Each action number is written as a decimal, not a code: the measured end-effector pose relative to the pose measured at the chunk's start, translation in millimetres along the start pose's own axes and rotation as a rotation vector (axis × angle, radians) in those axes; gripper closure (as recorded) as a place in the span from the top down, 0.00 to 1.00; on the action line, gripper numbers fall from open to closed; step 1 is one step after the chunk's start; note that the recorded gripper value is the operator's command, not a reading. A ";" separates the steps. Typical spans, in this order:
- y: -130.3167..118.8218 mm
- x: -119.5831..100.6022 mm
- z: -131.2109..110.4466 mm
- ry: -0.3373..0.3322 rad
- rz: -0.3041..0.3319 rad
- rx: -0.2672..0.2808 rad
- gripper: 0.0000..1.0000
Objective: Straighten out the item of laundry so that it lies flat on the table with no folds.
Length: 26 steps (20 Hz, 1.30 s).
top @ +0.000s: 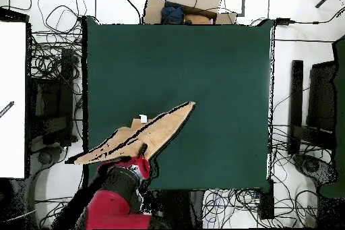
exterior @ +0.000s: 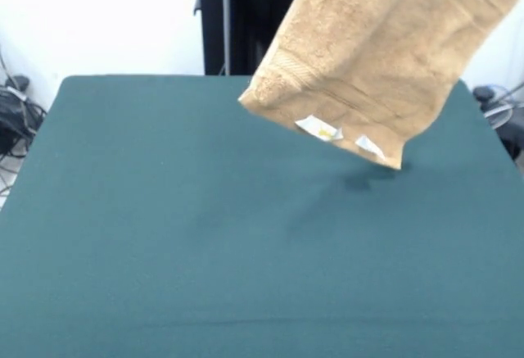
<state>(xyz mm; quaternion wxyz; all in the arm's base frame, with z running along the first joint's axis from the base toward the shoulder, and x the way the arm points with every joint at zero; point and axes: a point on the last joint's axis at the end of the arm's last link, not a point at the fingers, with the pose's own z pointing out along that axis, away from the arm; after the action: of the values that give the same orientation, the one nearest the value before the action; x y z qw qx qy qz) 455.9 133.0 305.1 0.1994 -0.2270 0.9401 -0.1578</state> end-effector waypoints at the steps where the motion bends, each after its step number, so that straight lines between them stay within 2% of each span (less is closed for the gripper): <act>1: -3.2 2.5 0.6 0.000 0.025 -0.005 0.00; 2: -13.4 9.2 2.2 0.000 0.105 -0.020 0.00; 4: -22.8 12.6 3.7 -0.002 0.194 -0.042 0.00; 6: -36.0 13.0 5.2 -0.005 0.342 -0.085 0.00; 7: -43.2 11.1 5.4 -0.006 0.433 -0.117 0.00; 8: -54.7 6.0 3.8 -0.004 0.567 -0.176 0.00; 10: -64.2 1.3 2.1 -0.005 0.645 -0.224 0.00; 11: -67.1 0.2 1.7 -0.007 0.659 -0.235 0.00; 12: -82.2 -4.7 0.6 -0.023 0.690 -0.279 0.00; 15: -100.0 -7.4 1.7 -0.050 0.666 -0.305 0.00; 17: -117.4 -7.3 4.0 -0.075 0.602 -0.317 0.00; 19: -136.0 -3.0 7.0 -0.098 0.495 -0.326 0.00; 22: -160.2 15.0 14.9 -0.107 0.269 -0.344 0.00; 23: -163.4 19.1 16.4 -0.103 0.228 -0.348 0.00; 24: -169.4 28.8 19.7 -0.088 0.132 -0.356 0.00; 26: -173.7 42.1 23.5 -0.053 0.028 -0.375 0.00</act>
<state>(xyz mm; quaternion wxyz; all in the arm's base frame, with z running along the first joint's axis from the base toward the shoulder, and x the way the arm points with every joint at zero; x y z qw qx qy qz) 495.2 -39.6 339.1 0.1806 -0.2512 0.9505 0.0292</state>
